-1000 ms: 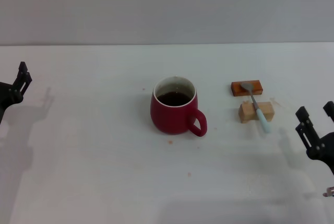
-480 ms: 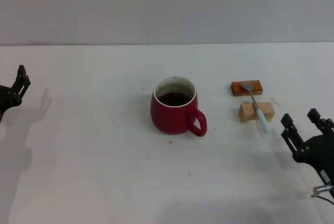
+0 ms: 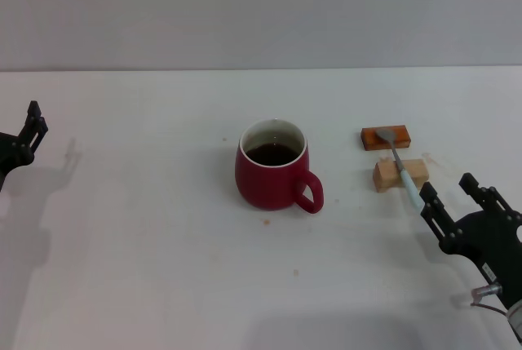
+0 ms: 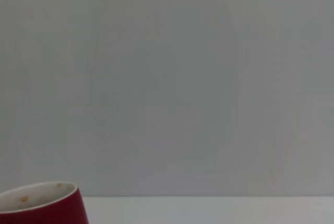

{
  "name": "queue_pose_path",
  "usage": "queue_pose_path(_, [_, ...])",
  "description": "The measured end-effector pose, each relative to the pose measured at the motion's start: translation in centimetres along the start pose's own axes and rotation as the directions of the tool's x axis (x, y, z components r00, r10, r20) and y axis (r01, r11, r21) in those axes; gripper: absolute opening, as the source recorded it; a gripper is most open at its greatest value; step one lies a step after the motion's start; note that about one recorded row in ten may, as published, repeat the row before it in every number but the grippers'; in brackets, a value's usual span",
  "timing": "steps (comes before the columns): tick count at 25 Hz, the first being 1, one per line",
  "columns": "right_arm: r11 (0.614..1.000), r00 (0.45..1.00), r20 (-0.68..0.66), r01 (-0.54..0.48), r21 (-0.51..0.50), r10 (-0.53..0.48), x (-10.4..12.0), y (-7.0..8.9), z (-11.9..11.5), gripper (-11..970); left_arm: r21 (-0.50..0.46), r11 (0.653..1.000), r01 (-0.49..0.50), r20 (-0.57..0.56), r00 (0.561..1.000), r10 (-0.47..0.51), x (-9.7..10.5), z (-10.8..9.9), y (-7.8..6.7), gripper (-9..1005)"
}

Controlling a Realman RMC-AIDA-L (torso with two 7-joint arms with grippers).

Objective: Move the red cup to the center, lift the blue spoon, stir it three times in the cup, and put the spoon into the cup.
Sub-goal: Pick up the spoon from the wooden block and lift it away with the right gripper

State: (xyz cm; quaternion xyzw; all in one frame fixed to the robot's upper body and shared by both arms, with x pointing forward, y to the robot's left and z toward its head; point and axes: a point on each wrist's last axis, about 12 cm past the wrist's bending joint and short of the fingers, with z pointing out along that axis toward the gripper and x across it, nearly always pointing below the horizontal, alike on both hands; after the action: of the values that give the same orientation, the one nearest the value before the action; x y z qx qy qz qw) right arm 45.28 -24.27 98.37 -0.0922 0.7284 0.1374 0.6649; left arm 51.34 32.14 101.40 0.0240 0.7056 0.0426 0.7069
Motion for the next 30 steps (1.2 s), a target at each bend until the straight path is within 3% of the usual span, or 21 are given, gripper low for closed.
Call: queue_pose_path(30, [0.999, 0.994, -0.105, 0.012, -0.048, -0.017, 0.2, 0.7, 2.8, 622, 0.023, 1.0, -0.008, 0.003, 1.0, 0.008, -0.5, 1.3, -0.6, 854])
